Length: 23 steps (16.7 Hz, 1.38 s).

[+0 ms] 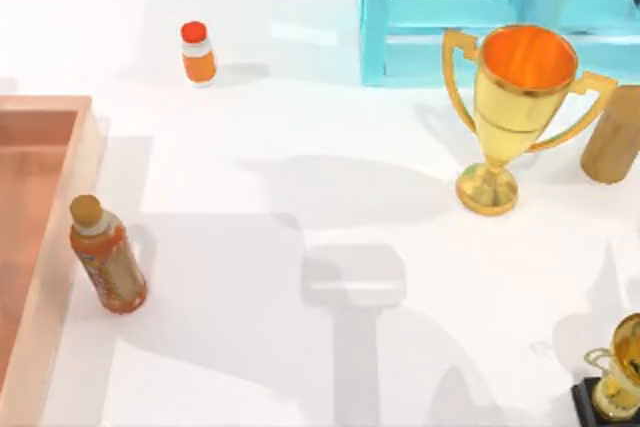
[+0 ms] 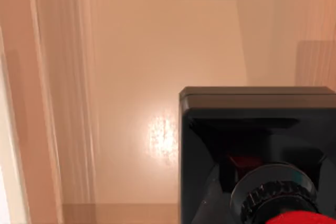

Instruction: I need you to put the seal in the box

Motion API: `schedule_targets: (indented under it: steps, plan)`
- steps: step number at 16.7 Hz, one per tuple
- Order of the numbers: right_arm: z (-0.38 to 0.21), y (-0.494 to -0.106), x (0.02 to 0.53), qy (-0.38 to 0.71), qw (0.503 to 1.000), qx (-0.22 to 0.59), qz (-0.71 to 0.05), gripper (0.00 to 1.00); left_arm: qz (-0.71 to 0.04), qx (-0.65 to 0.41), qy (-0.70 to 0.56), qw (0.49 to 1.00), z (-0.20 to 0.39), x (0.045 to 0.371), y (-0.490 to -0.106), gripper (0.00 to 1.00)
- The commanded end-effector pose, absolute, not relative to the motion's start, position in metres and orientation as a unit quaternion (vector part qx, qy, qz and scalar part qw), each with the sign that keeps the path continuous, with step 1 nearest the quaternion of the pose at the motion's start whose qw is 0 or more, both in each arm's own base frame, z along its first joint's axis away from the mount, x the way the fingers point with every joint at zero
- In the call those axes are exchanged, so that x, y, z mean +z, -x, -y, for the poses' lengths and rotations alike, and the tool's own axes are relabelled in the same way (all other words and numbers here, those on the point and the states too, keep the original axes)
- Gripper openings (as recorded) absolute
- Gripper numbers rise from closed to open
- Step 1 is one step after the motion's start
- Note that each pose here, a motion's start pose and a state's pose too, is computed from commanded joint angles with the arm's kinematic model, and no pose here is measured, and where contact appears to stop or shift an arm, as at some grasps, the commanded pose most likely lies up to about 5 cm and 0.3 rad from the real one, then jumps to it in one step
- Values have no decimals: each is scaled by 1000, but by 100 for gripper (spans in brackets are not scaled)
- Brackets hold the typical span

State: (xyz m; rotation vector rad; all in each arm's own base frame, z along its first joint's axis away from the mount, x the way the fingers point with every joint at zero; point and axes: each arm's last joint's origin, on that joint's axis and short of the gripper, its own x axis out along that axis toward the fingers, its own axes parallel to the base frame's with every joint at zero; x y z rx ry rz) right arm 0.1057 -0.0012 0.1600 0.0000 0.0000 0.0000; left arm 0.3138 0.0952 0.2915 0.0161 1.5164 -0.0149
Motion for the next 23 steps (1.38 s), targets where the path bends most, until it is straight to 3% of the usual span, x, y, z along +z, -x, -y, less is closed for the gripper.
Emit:
schedule_targets:
  steps: [4, 11, 15, 23]
  plan:
    - [1, -106, 160, 0, 1000, 0, 0, 100, -689, -7, -9, 725, -95, 287, -315, 0]
    - [1, -106, 160, 0, 1000, 0, 0, 100, -688, -7, -7, 726, -96, 229, -316, 0]
    - [1, -106, 160, 0, 1000, 0, 0, 100, -688, -7, -7, 726, -96, 227, -316, 0]
    - [1, -106, 160, 0, 1000, 0, 0, 100, -688, -7, -7, 726, -96, 227, -316, 60]
